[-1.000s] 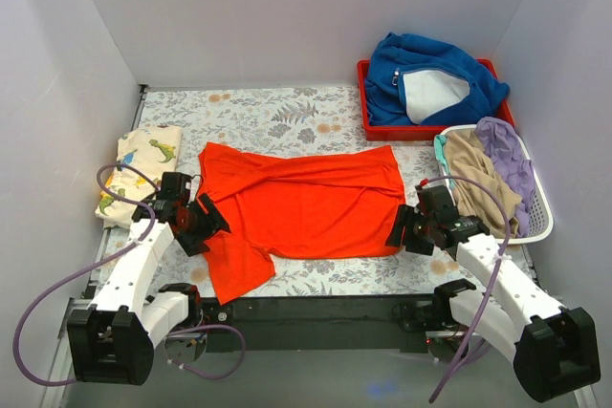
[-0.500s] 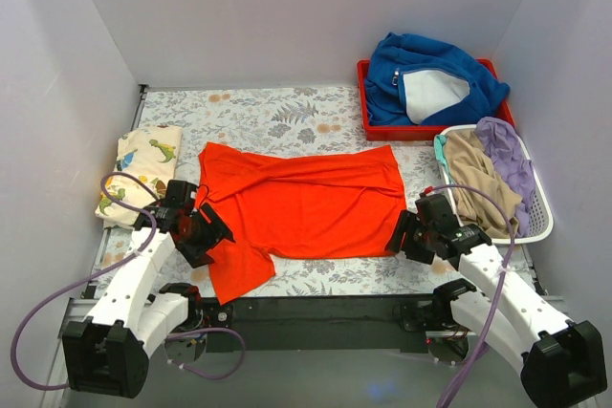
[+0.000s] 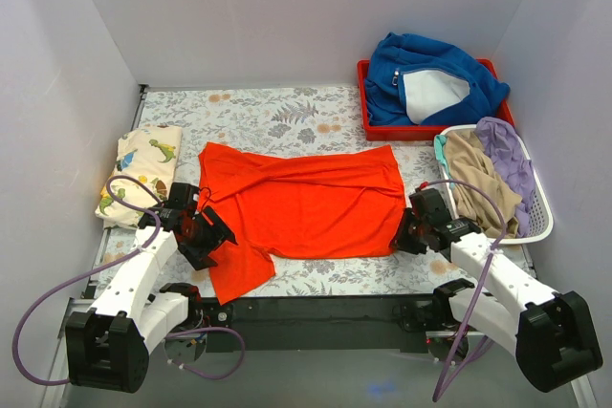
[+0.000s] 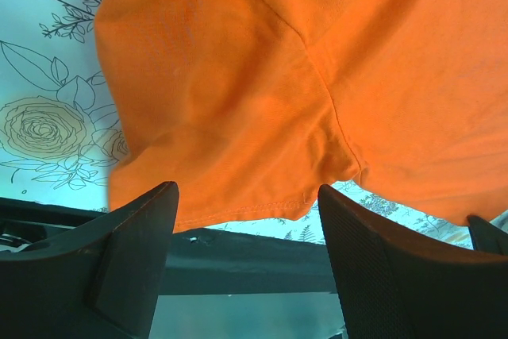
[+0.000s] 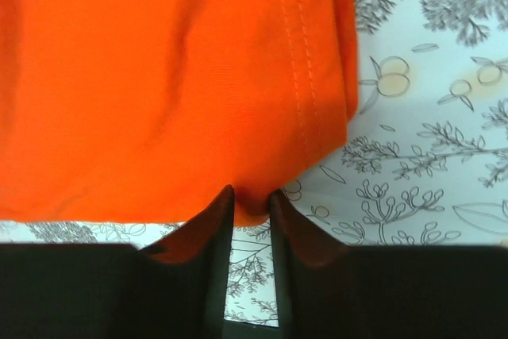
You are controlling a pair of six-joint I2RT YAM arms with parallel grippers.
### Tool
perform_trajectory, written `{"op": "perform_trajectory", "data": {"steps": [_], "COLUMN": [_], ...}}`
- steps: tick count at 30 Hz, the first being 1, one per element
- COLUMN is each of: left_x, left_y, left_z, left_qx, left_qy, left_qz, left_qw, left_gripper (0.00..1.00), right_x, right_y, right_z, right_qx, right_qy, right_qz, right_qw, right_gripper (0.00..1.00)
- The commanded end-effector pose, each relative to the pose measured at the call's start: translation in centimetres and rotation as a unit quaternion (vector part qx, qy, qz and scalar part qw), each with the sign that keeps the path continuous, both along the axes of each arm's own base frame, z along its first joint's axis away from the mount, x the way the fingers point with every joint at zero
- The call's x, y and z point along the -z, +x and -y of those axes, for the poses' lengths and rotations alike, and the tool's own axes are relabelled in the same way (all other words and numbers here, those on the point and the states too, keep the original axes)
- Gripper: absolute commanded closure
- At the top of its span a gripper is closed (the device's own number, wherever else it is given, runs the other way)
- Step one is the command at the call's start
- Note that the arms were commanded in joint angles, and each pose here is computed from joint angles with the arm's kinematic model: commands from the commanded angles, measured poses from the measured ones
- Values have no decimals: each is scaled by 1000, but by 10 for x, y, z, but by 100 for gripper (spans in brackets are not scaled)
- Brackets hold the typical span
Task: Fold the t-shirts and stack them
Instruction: Fold the tshirt
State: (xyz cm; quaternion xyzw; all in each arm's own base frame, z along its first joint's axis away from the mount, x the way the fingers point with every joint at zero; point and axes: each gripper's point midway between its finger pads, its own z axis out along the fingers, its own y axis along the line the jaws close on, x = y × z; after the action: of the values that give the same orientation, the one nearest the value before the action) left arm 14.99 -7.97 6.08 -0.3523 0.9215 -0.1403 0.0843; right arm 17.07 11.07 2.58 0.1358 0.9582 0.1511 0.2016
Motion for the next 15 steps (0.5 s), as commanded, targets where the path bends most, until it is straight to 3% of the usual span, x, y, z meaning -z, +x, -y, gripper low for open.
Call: {"op": "perform_trajectory", "data": {"steps": [1, 3, 4, 15], "left_x": [-4, -4, -4, -17], "left_y": [3, 3, 3, 11], "left_z": [0, 0, 0, -17], "left_qx": [-4, -4, -3, 1], "left_qy": [0, 1, 2, 53], "left_qz": [8, 8, 9, 22], "left_qw": [1000, 1000, 1000, 998], "left_gripper": [30, 30, 30, 30], "right_x": [-7, -12, -15, -63], "right_y": [11, 14, 15, 55], "right_z": [-13, -17, -18, -29], "right_qx": [-15, -23, -26, -56], "right_qy": [28, 36, 38, 33], "right_qz": [24, 34, 38, 104], "right_qw": [999, 999, 998, 992], "right_gripper": [79, 96, 98, 99]}}
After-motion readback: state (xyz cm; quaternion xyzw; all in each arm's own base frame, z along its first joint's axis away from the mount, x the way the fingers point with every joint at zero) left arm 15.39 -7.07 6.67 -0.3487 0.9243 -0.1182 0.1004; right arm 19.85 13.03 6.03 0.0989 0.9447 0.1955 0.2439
